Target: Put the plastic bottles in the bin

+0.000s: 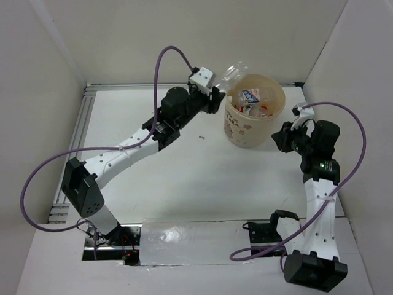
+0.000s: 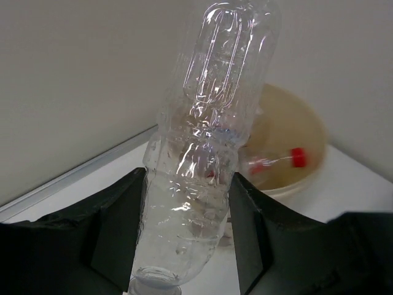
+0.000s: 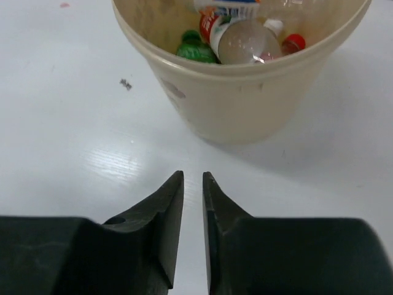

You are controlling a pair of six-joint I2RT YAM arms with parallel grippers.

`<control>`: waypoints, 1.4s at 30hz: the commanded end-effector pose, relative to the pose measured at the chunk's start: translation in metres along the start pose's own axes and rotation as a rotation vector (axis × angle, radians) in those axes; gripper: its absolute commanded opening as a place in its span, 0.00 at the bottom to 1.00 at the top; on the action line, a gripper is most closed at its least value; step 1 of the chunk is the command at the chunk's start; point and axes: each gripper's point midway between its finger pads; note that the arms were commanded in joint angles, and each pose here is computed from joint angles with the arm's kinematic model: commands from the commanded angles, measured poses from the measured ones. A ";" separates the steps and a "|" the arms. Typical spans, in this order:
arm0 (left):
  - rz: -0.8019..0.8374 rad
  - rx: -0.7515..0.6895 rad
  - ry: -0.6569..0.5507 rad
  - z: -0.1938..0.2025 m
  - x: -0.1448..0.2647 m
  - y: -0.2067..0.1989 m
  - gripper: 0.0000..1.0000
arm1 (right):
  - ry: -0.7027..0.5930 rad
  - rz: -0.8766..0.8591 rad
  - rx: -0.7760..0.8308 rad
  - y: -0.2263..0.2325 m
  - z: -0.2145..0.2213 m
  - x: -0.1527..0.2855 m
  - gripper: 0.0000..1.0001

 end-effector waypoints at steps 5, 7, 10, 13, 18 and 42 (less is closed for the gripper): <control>0.216 0.055 -0.033 -0.010 -0.029 -0.110 0.08 | 0.028 0.086 0.048 0.000 0.023 0.019 0.43; 0.210 0.056 -0.024 0.003 -0.046 -0.121 0.15 | 0.036 0.096 0.045 0.002 0.028 0.023 0.49; 0.160 0.079 -0.018 0.015 -0.063 -0.122 0.29 | 0.030 0.107 0.050 0.003 0.027 0.028 0.52; 0.128 0.095 0.002 0.031 -0.085 -0.117 0.31 | 0.019 0.122 0.069 0.005 0.028 0.034 0.53; 0.083 0.099 0.017 0.035 -0.119 -0.105 0.33 | 0.008 0.138 0.091 0.006 0.022 0.041 0.53; 0.040 0.128 -0.125 -0.060 -0.071 -0.092 1.00 | 0.009 0.200 0.077 -0.001 0.022 0.047 1.00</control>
Point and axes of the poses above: each gripper's point midway between its finger pads, its own x axis back along the fingers, its own y axis along the line the jaws close on, z = x × y, and after that the axes turned 8 degrees about x, right-handed
